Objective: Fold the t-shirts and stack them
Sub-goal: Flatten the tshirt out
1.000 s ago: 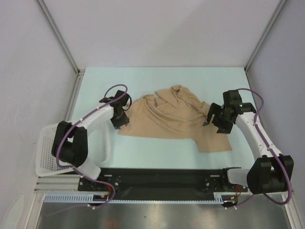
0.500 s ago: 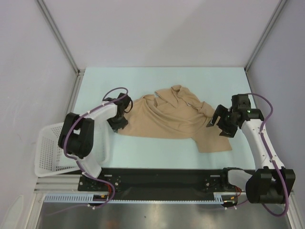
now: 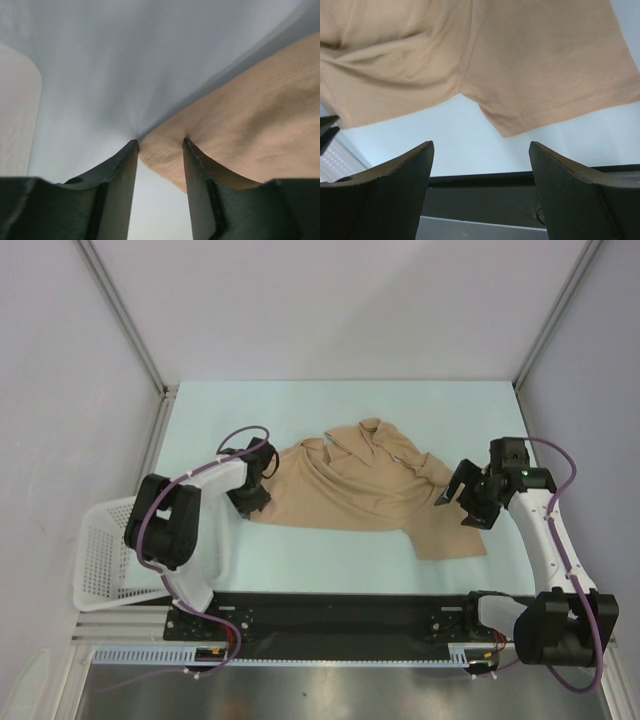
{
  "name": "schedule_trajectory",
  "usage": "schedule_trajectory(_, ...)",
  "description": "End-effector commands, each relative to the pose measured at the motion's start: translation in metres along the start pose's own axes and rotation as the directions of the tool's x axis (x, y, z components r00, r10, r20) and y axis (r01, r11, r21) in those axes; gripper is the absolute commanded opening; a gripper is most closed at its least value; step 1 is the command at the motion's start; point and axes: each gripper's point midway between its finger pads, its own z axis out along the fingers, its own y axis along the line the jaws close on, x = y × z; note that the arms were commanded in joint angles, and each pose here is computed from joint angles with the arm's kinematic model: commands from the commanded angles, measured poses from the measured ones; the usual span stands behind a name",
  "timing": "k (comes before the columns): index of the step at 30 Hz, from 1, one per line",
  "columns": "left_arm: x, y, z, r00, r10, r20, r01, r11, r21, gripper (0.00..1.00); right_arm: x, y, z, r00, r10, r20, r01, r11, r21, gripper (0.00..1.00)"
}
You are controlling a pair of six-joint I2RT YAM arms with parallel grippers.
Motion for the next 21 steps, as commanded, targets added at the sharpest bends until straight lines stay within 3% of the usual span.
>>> schedule_trajectory(1, 0.014, 0.028, 0.019, 0.999, 0.002, -0.042, -0.006, 0.995, -0.103, 0.45, -0.009, -0.003, -0.005, 0.997, 0.08, 0.011, -0.081, 0.997, 0.011, 0.84)
schedule_trajectory(4, 0.01, 0.028, 0.016, 0.999, 0.019, -0.033, -0.022, 0.994, -0.102, 0.14, -0.01, -0.024, 0.002, 0.989, 0.146, 0.009, -0.146, 0.986, 0.078, 0.83)
schedule_trajectory(8, 0.001, 0.025, 0.009, 0.999, 0.046, 0.002, -0.046, 0.997, -0.067, 0.0, -0.006, -0.057, 0.015, 0.963, 0.27, -0.008, -0.266, 0.952, 0.15, 0.82)
schedule_trajectory(12, -0.01, 0.019, -0.007, 0.995, 0.087, 0.05, -0.087, 0.996, -0.003, 0.0, -0.001, -0.081, 0.026, 0.939, 0.343, -0.025, -0.33, 0.921, 0.208, 0.78)
schedule_trajectory(15, -0.022, 0.009, -0.018, 0.984, 0.125, 0.123, -0.13, 0.991, 0.033, 0.0, 0.0, -0.102, 0.029, 0.928, 0.371, -0.029, -0.35, 0.896, 0.272, 0.64)
schedule_trajectory(17, -0.028, -0.001, -0.027, 0.975, 0.153, 0.163, -0.168, 0.982, 0.08, 0.0, -0.002, -0.111, 0.033, 0.919, 0.393, -0.023, -0.369, 0.882, 0.293, 0.61)
schedule_trajectory(21, -0.034, -0.03, -0.042, 0.954, 0.18, 0.241, -0.243, 0.933, 0.265, 0.0, -0.002, -0.123, 0.044, 0.904, 0.425, -0.051, -0.394, 0.872, 0.291, 0.58)
